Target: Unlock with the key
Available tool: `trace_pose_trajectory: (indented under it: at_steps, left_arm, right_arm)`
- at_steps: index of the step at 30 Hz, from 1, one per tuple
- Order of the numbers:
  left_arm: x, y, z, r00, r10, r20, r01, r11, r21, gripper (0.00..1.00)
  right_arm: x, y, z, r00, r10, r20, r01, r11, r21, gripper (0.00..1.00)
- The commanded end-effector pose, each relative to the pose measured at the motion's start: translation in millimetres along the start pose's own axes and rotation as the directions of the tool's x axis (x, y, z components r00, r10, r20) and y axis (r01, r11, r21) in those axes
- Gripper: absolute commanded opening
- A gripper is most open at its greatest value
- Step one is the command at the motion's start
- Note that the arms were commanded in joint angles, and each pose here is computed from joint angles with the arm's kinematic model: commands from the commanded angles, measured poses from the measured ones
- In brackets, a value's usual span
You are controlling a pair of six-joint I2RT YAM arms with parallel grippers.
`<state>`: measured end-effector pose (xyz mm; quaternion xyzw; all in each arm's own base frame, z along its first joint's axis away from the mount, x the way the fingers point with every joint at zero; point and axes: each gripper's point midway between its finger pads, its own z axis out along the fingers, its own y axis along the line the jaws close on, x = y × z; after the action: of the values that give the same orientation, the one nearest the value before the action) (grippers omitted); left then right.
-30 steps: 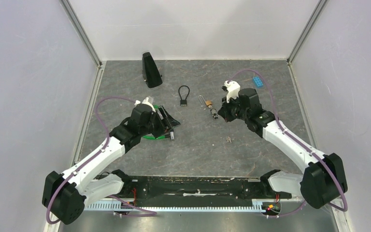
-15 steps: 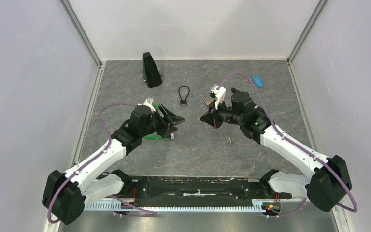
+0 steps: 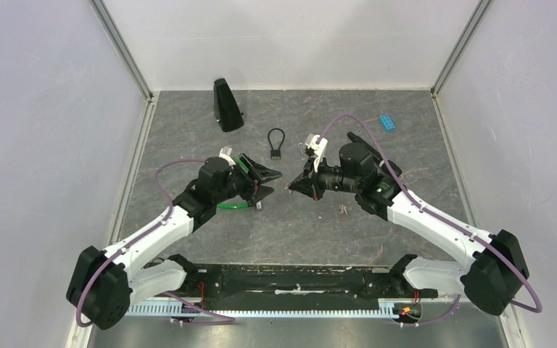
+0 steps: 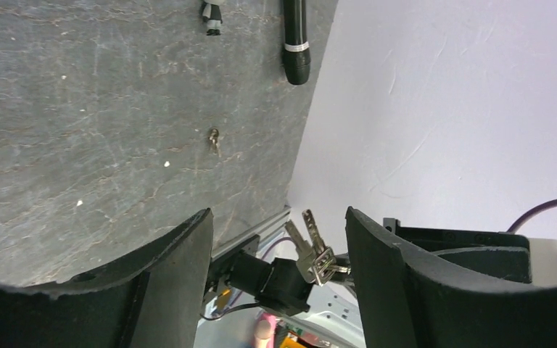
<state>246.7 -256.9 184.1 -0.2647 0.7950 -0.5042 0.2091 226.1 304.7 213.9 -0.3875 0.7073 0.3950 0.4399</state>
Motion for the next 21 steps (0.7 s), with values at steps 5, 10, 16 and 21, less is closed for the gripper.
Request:
trace_pose_trajectory:
  at_steps: [5,10,16,21]
  left_arm:
    - [5.3,-27.5,5.5,0.995,-0.086,-0.051,0.09,0.992,0.094,0.71]
    - [10.5,-28.5,8.4,0.994,-0.088,-0.064,0.093,0.991,0.093,0.65]
    - [12.7,-31.9,10.1,0.994,-0.085,-0.07,0.091,0.991,0.101,0.53]
    - [13.1,-32.4,9.6,0.995,-0.078,-0.067,0.085,0.991,0.104,0.39]
  right_arm:
    - [-11.8,13.2,6.1,0.998,-0.031,0.048,0.033,0.998,-0.049,0.0]
    - [-14.0,17.8,8.1,0.998,-0.033,0.057,0.037,0.997,-0.064,0.0]
    - [-13.4,20.9,9.8,0.998,-0.036,0.058,0.04,0.997,-0.071,0.0]
    - [-11.2,22.1,10.2,0.998,-0.034,0.055,0.038,0.997,-0.073,0.0]
